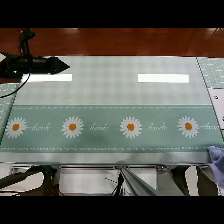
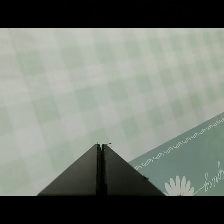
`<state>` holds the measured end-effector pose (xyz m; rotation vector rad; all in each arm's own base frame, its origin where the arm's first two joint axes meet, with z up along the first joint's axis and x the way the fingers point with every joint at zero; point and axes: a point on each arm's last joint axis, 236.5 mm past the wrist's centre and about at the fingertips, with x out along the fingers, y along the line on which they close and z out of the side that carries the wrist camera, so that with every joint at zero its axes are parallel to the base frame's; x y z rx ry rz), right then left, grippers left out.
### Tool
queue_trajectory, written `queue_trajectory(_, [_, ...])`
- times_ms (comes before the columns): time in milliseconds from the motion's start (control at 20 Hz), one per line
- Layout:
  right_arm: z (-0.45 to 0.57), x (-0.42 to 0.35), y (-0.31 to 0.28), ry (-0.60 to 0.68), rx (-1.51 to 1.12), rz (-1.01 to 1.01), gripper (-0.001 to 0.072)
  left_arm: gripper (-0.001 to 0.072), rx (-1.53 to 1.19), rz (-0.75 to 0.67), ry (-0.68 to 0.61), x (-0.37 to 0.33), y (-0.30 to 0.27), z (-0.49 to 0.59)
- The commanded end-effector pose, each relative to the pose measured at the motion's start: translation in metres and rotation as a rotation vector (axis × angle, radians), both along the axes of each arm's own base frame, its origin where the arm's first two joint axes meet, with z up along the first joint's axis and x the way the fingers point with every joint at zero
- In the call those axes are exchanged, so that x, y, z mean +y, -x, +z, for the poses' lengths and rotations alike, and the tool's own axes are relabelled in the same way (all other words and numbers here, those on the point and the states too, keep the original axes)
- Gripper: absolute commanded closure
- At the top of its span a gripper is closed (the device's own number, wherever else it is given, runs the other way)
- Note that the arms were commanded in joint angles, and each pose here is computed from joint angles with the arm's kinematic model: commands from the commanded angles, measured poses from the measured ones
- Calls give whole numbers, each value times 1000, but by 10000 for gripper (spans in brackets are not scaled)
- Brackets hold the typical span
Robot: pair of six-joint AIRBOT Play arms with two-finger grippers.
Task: Fold the shirts.
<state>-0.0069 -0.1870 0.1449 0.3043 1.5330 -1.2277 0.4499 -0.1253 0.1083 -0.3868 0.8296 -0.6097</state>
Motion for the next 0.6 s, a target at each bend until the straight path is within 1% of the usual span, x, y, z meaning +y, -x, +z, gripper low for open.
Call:
queue_trajectory(0, [0,-3,21,39,88,-9,349,690,-11,9,-4,5,-2,1])
queue_trajectory(150, [-7,-13,-4,67,-18,40,350,689,-5,-29,1,1,5,10])
queue_trajectory(250, [-14,-13,-47,51,-194,120,350,682,-14,-85,1,-5,12,25])
queue_trajectory(300, [-15,-7,-82,24,-328,185,350,615,-25,-113,0,-8,16,36])
queue_trajectory(350, [-11,1,-117,-10,-465,254,350,500,-37,-139,-3,-11,19,46])
queue_trajectory(400, [-2,17,-159,-59,-629,331,299,420,-52,-166,-7,-13,22,57])
queue_trajectory(450, [13,36,-199,-117,-799,407,229,368,-70,-193,-13,-16,27,70])
queue_trajectory(550, [50,74,-264,-243,-1113,506,228,383,-113,-205,-56,-14,30,87])
